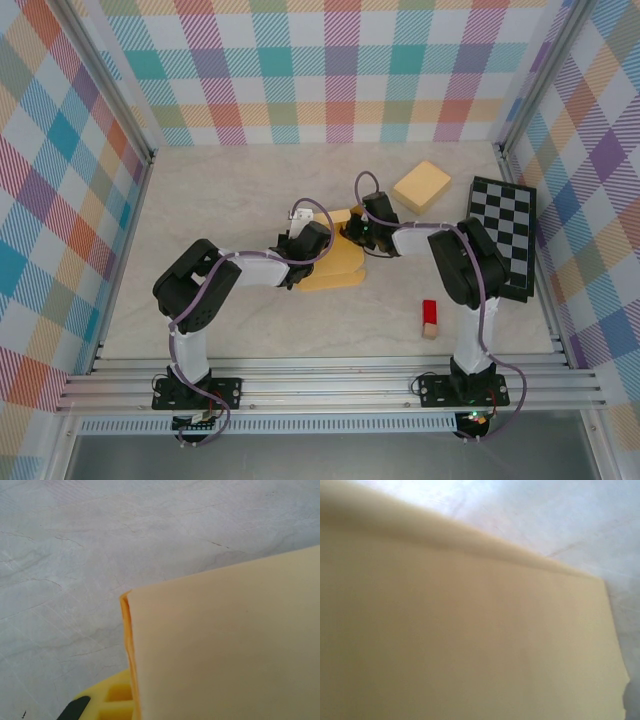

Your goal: Fold the paper box

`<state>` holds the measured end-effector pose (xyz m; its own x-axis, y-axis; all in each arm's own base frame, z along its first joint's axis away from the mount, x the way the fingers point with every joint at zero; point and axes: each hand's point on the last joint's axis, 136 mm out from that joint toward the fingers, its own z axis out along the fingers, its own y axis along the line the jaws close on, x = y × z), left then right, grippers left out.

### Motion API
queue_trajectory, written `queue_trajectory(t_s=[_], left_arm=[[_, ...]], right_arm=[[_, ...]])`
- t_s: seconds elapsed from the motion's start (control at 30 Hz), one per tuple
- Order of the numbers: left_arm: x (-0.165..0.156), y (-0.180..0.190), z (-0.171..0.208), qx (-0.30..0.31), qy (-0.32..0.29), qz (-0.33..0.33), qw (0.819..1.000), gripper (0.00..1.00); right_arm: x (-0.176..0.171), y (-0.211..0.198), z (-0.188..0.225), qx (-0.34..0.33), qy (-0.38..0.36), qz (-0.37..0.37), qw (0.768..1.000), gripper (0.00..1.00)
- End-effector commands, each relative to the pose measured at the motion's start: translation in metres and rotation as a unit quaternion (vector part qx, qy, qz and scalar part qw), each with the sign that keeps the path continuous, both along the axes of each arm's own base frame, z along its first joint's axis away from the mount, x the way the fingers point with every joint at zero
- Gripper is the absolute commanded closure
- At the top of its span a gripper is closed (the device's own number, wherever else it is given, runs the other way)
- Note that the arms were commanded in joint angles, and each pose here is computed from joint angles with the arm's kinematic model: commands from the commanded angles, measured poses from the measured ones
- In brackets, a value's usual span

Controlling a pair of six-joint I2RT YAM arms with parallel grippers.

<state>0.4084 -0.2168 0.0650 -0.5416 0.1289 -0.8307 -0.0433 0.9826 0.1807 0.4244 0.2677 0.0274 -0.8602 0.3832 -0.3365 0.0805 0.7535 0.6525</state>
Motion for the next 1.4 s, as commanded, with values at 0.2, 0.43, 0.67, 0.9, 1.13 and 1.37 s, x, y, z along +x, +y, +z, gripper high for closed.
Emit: queue_trajectory(t_s=[0.2, 0.43, 0.67, 0.9, 1.13, 1.37], left_arm=[[-0.026, 0.009, -0.040, 0.061, 0.080, -0.035, 0.994, 1.00], [-0.026, 0.012, -0.040, 0.066, 0.080, -0.029, 0.994, 1.00], [-0.027, 0.014, -0.037, 0.066, 0.080, -0.024, 0.994, 1.00], [-0.028, 0.014, -0.037, 0.066, 0.081, -0.025, 0.994, 1.00], [-0.029, 0.013, -0.036, 0.063, 0.083, -0.029, 0.994, 1.00], [-0.028, 0.010, -0.034, 0.059, 0.084, -0.035, 0.994, 1.00]], right_arm=[[-0.047, -0.021, -0.067, -0.096, 0.147, -0.008, 0.984, 0.85], [-0.028, -0.005, 0.002, -0.047, 0.044, 0.025, 0.998, 0.85], [-0.026, -0.024, 0.077, -0.065, -0.041, 0.065, 0.995, 0.79], [-0.021, -0.087, 0.133, -0.183, -0.162, 0.108, 0.964, 0.66], [0.000, -0.119, 0.120, -0.316, -0.275, 0.310, 0.853, 0.54], [0.017, -0.102, 0.086, -0.309, -0.300, 0.411, 0.803, 0.53]])
